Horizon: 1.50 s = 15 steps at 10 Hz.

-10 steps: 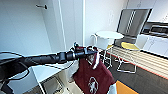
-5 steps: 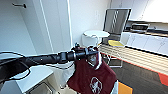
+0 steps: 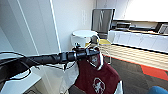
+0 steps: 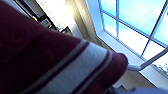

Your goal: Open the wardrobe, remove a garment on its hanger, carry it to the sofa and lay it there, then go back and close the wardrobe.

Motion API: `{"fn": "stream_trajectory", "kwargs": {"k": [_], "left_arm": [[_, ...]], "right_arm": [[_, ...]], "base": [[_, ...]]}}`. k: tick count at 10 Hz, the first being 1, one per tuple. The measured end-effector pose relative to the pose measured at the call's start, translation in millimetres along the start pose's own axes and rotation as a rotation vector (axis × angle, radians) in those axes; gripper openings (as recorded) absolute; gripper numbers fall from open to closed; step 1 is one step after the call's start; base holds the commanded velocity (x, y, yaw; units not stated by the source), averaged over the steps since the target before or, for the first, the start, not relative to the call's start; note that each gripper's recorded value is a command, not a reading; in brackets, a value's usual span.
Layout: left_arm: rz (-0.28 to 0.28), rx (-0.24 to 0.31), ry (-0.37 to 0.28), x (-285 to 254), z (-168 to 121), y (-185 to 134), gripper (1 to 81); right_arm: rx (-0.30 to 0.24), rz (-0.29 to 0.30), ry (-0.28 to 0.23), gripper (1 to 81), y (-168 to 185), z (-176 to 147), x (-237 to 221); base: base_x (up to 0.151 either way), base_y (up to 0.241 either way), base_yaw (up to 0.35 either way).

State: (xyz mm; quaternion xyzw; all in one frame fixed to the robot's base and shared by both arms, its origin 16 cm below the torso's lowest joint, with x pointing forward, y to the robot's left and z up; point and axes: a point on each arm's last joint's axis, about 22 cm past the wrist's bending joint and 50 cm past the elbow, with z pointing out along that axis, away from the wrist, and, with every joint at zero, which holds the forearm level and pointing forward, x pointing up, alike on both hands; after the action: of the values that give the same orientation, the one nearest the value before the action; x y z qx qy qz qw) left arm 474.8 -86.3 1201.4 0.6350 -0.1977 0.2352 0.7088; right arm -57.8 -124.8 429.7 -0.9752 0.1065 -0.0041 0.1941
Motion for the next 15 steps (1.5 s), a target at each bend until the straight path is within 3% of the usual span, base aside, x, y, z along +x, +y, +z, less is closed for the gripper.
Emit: {"fn": "stream_trajectory", "kwargs": {"k": [15], "left_arm": [[0.012,-0.045,-0.044,-19,11,19,1.0]], "right_arm": [[0.0,0.0,0.0,81.1,0,0,0]], "base": [[0.0,0.0,-0.338]]}}
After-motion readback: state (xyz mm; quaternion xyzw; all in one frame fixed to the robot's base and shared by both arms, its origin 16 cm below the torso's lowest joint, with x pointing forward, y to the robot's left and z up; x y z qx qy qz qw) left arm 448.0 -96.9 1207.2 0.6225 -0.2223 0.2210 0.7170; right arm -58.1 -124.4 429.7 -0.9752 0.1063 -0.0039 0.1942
